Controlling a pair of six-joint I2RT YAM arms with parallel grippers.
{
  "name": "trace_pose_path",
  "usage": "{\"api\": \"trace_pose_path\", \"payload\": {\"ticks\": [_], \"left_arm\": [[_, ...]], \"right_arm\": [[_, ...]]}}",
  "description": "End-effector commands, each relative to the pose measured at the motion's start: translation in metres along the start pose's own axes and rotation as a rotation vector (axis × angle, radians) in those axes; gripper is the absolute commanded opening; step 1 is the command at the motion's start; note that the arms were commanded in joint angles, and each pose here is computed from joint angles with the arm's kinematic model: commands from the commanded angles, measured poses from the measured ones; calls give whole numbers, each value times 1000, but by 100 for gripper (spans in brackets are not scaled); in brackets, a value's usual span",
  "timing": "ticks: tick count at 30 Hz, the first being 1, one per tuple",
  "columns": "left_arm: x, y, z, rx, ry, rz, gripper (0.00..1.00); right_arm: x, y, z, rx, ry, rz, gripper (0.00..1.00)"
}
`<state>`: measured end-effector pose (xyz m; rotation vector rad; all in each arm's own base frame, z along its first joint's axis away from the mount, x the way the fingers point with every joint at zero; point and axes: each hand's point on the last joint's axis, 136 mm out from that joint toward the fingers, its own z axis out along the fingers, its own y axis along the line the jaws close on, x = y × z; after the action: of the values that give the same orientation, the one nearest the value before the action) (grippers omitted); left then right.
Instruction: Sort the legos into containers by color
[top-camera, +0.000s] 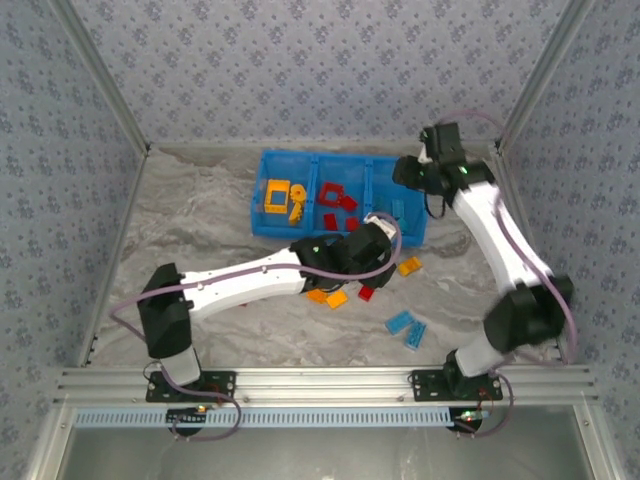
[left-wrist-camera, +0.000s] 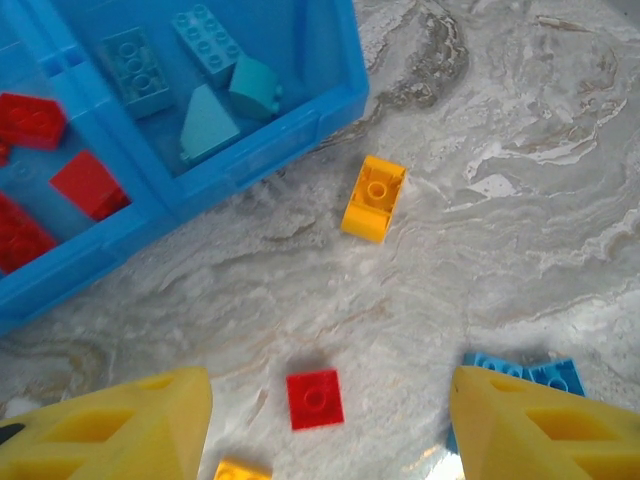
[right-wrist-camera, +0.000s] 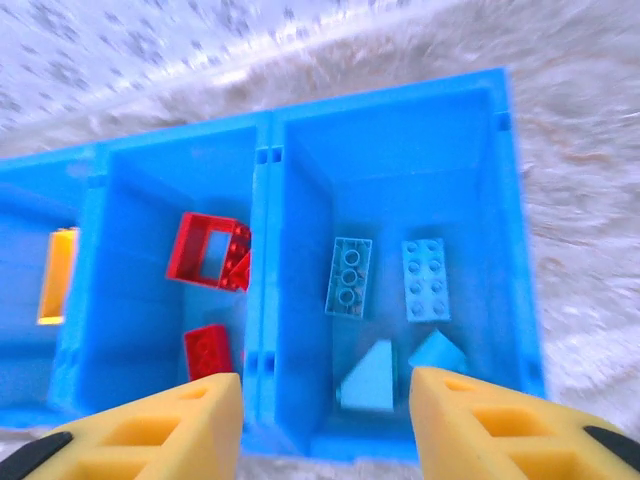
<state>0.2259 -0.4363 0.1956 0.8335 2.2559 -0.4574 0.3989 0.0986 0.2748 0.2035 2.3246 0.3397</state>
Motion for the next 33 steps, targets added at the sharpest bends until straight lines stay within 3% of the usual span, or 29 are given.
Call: {"api": "trace_pose_path", "payload": {"ticks": [1,6,11,19,33], "left_arm": [[13,-14,32,62,90,93,64],[11,-22,87,105,131,139,67],[9,-29,128,112,164,191,68],[13,-22,173,117,214,158,69],[37,-25,204,129,278,161,60]], "right_arm": [[47,-22,-44,44,19,36,53],[127,-47,-102,29,92,145,58],[158,-60,-154,-3,59,241,65],[151,-52,-201,-94,-27,222,74],[149,-55,-202,-85,-47,232,73]]}}
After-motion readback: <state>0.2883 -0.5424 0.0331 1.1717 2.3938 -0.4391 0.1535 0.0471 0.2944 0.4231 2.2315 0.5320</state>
